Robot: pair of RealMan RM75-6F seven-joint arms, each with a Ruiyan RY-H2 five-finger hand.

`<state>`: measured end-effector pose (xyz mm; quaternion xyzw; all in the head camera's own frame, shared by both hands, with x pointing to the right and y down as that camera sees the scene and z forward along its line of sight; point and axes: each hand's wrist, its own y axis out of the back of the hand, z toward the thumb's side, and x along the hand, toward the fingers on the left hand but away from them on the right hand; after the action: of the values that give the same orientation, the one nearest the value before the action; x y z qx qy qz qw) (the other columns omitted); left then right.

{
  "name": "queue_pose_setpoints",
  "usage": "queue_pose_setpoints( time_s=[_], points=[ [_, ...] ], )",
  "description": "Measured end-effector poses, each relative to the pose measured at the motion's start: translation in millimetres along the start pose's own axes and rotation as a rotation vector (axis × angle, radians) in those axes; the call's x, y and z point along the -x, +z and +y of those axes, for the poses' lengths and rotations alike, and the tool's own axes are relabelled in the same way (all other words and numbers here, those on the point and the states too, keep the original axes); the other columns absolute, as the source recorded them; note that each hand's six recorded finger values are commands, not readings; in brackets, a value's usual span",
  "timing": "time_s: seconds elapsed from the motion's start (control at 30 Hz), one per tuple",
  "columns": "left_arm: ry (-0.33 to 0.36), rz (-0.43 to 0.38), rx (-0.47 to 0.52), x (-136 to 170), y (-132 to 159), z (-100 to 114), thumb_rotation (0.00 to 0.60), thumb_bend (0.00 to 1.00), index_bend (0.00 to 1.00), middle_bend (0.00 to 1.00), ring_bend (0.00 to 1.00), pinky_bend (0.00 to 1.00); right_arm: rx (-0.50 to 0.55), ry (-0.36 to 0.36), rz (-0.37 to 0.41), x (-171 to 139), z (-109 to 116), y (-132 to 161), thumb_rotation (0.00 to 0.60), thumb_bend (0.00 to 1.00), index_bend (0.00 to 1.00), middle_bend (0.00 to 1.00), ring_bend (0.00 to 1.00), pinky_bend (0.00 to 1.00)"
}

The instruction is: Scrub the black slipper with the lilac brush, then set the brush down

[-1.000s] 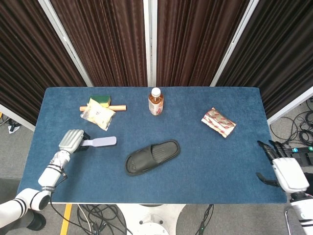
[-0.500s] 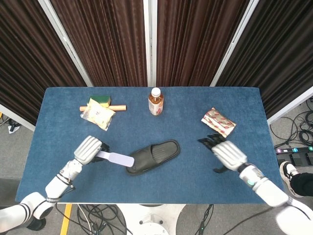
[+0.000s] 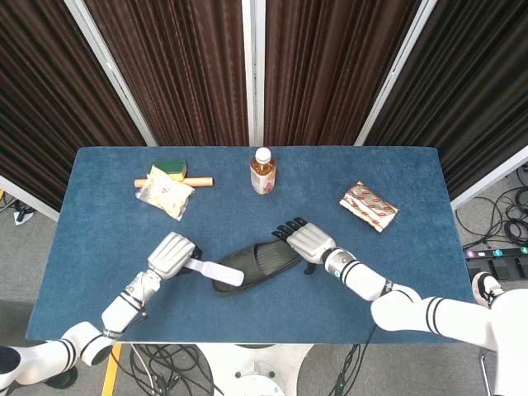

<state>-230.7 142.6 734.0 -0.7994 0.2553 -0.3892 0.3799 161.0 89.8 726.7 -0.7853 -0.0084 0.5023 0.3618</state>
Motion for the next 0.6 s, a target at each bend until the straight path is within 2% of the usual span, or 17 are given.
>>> queue_pose_setpoints(
  time_s=[0.07,0.17,0.27,0.37,0.6],
  points=[
    [0.0,-0.008,0.021,-2,7,-1,0.6,0.65,1.0,1.0,1.0,1.0,-0.013,0.022,-0.012,8,-5,2,0.6,0.08,0.01,0.12,0.0,0.0],
    [-0.001,-0.027,0.038,-6,16,-1,0.6,0.65,1.0,1.0,1.0,1.0,-0.036,0.044,-0.028,18,-12,5,0.6,0.16,0.11,0.2,0.02,0.02],
    [-0.008,-0.04,0.034,-9,22,-4,0.6,0.65,1.0,1.0,1.0,1.0,-0.051,0.054,-0.044,25,-16,8,0.6,0.2,0.2,0.25,0.06,0.08],
    [-0.019,-0.045,0.009,-12,24,-9,0.6,0.65,1.0,1.0,1.0,1.0,-0.063,0.047,-0.052,29,-17,10,0.6,0.24,0.27,0.29,0.1,0.14],
    [-0.048,-0.019,-0.04,-20,17,-21,0.6,0.65,1.0,1.0,1.0,1.0,-0.1,0.042,-0.043,30,-17,12,0.6,0.3,0.33,0.31,0.14,0.2]
  ],
)
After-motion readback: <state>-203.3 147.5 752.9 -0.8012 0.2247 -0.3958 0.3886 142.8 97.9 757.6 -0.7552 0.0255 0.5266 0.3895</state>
